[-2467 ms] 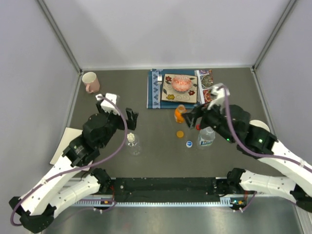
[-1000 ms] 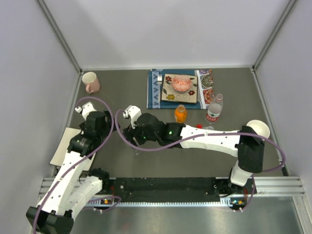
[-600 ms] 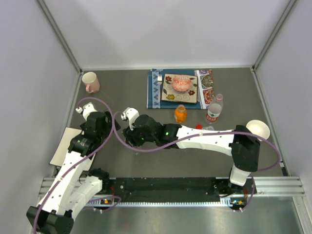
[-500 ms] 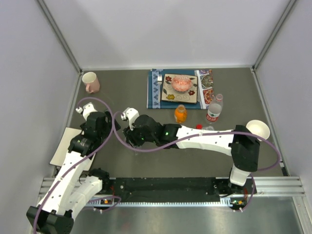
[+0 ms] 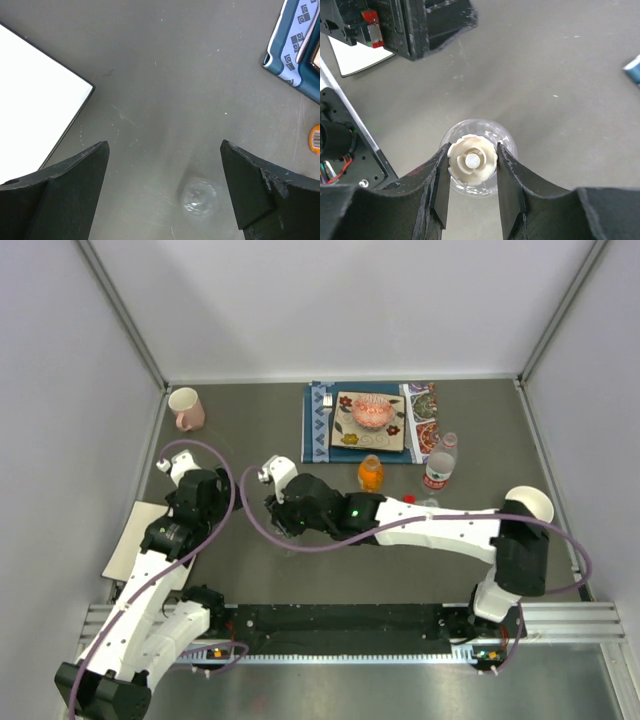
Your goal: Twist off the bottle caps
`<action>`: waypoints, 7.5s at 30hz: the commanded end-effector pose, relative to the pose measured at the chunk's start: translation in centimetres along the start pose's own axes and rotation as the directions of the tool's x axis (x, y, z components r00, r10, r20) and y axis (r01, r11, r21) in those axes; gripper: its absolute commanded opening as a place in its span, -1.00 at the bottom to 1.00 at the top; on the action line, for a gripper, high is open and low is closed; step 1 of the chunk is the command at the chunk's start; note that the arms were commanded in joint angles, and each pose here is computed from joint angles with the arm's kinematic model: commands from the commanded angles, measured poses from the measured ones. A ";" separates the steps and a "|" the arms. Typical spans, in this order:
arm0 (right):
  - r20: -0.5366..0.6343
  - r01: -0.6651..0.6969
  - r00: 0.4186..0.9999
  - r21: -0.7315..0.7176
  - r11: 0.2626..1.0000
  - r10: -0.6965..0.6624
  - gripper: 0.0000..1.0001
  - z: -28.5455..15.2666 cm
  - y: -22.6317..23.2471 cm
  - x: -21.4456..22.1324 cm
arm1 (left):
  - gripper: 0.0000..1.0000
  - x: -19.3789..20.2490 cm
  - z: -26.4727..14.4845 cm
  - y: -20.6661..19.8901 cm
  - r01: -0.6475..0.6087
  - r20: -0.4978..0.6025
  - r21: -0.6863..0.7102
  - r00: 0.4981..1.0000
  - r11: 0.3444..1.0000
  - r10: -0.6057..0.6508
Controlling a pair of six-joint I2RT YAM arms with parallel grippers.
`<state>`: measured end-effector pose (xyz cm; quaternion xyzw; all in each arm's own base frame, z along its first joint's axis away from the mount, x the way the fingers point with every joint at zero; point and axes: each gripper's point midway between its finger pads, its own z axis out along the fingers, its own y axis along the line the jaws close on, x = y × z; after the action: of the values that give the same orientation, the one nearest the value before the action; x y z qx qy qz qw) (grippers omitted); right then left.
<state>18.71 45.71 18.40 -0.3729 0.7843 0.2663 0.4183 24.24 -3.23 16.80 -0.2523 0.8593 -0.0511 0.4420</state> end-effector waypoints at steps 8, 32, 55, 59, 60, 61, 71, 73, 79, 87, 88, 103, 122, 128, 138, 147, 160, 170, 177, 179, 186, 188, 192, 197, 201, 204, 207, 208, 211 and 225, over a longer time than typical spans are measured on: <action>0.216 -0.132 0.973 0.210 0.969 0.086 -1.00 -14.2 -8.0 -7.8 | 0.97 -6.8 -2.8 -7.9 0.008 0.172 0.345 0.983 0.939 -0.072; 0.311 -0.398 0.836 -0.225 0.889 0.453 -1.00 -24.2 -6.7 -15.2 | 0.98 -0.1 -20.4 -21.0 -0.451 0.471 0.878 0.872 -0.158 0.129; 0.262 -0.328 0.845 -0.434 0.839 0.467 -1.00 -24.2 -2.9 -16.1 | 0.98 0.8 -20.6 -23.9 -0.402 0.443 0.889 0.876 -0.219 0.190; 0.265 -0.313 0.845 -0.459 0.831 0.465 -1.00 -24.5 -2.6 -16.2 | 0.93 1.2 -20.6 -24.1 -0.392 0.440 0.889 0.874 -0.235 0.206; 0.265 -0.312 0.845 -0.462 0.830 0.465 -1.00 -24.6 -2.5 -16.2 | 0.90 1.3 -20.5 -24.1 -0.390 0.438 0.890 0.874 -0.236 0.210; 0.268 -0.307 0.844 -0.469 0.828 0.465 -1.00 -24.8 -2.4 -16.1 | 0.86 1.4 -20.4 -24.1 -0.385 0.436 0.891 0.874 -0.240 0.215; 0.380 -0.264 0.795 -0.486 0.833 0.473 -1.00 -26.7 -2.7 -16.1 | 0.98 1.7 -19.7 -24.3 -0.375 0.419 0.902 0.879 -0.213 0.226; 0.403 -0.256 0.783 -0.485 0.836 0.473 -1.00 -26.7 -2.9 -16.2 | 0.98 1.6 -19.7 -24.4 -0.366 0.409 0.907 0.884 -0.208 0.226; 0.470 -0.214 0.760 -0.471 0.856 0.449 -1.00 -27.2 -3.4 -16.2 | 0.98 1.1 -19.7 -25.2 -0.311 0.350 0.932 0.906 -0.186 0.237; 0.493 -0.191 0.761 -0.451 0.872 0.422 -1.00 -26.4 -3.7 -15.8 | 0.98 2.3 -20.3 -25.9 -0.254 0.318 0.938 0.901 -0.236 0.296; 0.494 -0.194 0.760 -0.448 0.873 0.423 -1.00 -26.4 -3.8 -15.7 | 0.95 2.5 -20.3 -25.9 -0.254 0.318 0.938 0.899 -0.235 0.300; 0.507 -0.239 0.757 -0.372 0.897 0.413 0.13 -27.1 -5.2 -15.0 | 0.00 2.0 -19.3 -25.4 -0.362 0.399 0.916 0.870 -0.174 0.290; 0.516 -0.479 0.703 -0.167 0.862 0.490 0.38 -24.0 -9.8 -18.0 | -0.20 -2.6 -14.2 -25.2 -0.625 0.582 0.716 0.780 0.310 0.229; 0.502 -0.483 0.716 -0.147 0.863 0.485 0.38 -22.4 -9.8 -18.4 | -0.21 -2.3 -14.2 -25.3 -0.631 0.585 0.710 0.775 0.312 0.237; 0.479 -0.483 0.740 -0.108 0.869 0.471 0.29 -19.6 -10.0 -18.4 | -0.21 -1.8 -14.2 -25.4 -0.633 0.584 0.712 0.774 0.304 0.245; 0.454 -0.487 0.758 -0.084 0.870 0.468 -0.20 -17.6 -10.3 -17.7 | -0.21 -1.6 -14.3 -25.4 -0.633 0.583 0.715 0.774 0.297 0.246; 0.459 -0.289 0.845 -0.039 0.957 0.274 -1.00 -18.9 -10.0 -16.1 | -0.31 0.5 -18.5 -26.2 -0.611 0.584 0.790 0.776 0.052 0.237; 0.542 0.257 0.840 -0.432 0.864 0.021 -1.00 -25.9 -0.4 -14.7 | -0.22 4.4 -29.6 -24.6 -0.297 0.496 0.788 0.825 -0.540 0.270; 0.531 0.419 0.847 -0.627 0.657 -0.033 -1.00 -28.8 3.7 -12.4 | -0.20 4.3 -32.8 -23.8 -0.122 0.429 0.737 0.844 -0.665 0.321; 0.524 0.448 0.850 -0.660 0.603 -0.058 -1.00 -29.4 4.3 -11.6 | -0.19 4.2 -33.1 -23.8 -0.111 0.428 0.721 0.848 -0.684 0.314; 0.494 0.482 0.863 -0.747 0.457 -0.102 -1.00 -30.5 4.8 -9.0 | -0.17 4.1 -34.2 -23.1 -0.039 0.394 0.692 0.857 -0.721 0.332; 0.467 0.459 0.879 -0.772 0.439 -0.098 -1.00 -30.0 4.3 -8.4 | -0.16 4.4 -34.1 -23.0 -0.017 0.384 0.692 0.855 -0.721 0.349; 0.421 0.416 0.903 -0.802 0.428 -0.089 -1.00 -28.9 3.9 -7.6 | -0.16 4.6 -33.9 -23.0 -0.016 0.386 0.692 0.853 -0.722 0.351; 0.428 0.393 0.901 -0.727 0.564 -0.077 -0.60 -27.7 2.8 -9.1 | -0.17 5.3 -31.8 -23.9 -0.072 0.405 0.750 0.835 -0.658 0.371; 0.462 0.388 0.884 -0.635 0.668 -0.074 -0.20 -27.7 1.6 -10.5 | -0.18 5.4 -30.6 -24.3 -0.141 0.433 0.776 0.828 -0.615 0.357; 0.479 0.379 0.875 -0.588 0.715 -0.071 0.03 -27.9 1.0 -11.2 | -0.17 5.5 -29.7 -24.7 -0.178 0.442 0.795 0.825 -0.580 0.353; 0.487 0.362 0.871 -0.553 0.750 -0.062 0.24 -28.2 0.5 -11.9 | -0.17 5.5 -29.1 -25.1 -0.203 0.446 0.809 0.823 -0.551 0.352; 0.489 0.356 0.871 -0.541 0.762 -0.059 0.33 -28.2 0.3 -12.1 | -0.17 5.4 -29.0 -25.2 -0.208 0.448 0.812 0.822 -0.546 0.353; 0.500 0.334 0.865 -0.498 0.800 -0.049 0.52 -28.4 -0.4 -12.9 | -0.16 5.2 -28.2 -25.6 -0.241 0.454 0.825 0.821 -0.511 0.345; 0.586 -0.132 0.778 -0.200 0.971 0.226 0.78 -28.8 -8.0 -18.4 | -0.18 2.7 -21.1 -27.6 -0.524 0.545 0.838 0.795 -0.149 0.266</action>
<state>16.81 28.86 44.29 -0.3304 0.6117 0.4746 0.5399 14.73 -32.11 35.42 0.4317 0.5479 -0.5229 0.4899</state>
